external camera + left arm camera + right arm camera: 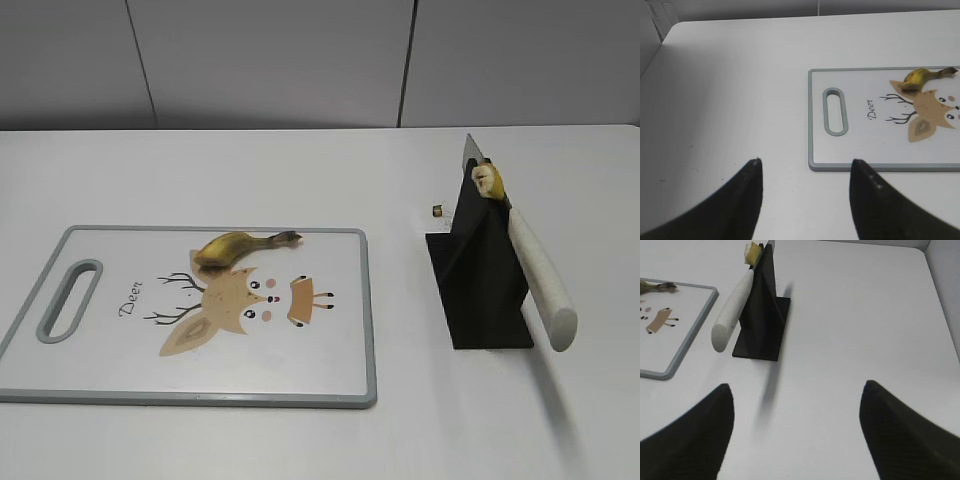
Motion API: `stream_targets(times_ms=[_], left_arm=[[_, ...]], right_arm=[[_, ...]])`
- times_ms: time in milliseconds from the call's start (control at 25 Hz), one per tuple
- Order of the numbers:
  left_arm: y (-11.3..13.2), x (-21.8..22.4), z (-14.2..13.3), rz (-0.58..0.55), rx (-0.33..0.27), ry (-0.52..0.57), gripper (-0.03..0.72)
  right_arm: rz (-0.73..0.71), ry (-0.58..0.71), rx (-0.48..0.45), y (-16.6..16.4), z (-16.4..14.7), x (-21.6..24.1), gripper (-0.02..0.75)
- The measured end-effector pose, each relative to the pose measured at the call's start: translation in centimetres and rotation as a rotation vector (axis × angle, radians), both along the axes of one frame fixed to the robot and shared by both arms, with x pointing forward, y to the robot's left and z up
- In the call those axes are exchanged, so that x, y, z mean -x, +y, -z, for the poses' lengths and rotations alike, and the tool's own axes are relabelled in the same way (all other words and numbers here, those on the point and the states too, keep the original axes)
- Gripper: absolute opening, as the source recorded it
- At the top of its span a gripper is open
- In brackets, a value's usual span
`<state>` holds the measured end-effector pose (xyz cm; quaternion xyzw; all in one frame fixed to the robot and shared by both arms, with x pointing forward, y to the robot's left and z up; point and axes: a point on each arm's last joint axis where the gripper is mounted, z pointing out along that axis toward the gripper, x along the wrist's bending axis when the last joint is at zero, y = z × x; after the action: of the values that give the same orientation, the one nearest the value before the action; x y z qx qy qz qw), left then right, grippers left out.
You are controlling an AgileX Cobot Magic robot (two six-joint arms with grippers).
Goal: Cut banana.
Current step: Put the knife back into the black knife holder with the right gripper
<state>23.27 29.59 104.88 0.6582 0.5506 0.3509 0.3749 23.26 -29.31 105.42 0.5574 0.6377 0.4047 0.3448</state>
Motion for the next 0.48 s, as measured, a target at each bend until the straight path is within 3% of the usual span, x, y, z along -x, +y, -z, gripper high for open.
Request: stream_targets(times_ms=[480], left_arm=[[0.00, 0.00, 0.00, 0.000, 0.000, 0.000, 0.542]], right_arm=[[0.000, 0.000, 0.000, 0.00, 0.00, 0.00, 0.592]])
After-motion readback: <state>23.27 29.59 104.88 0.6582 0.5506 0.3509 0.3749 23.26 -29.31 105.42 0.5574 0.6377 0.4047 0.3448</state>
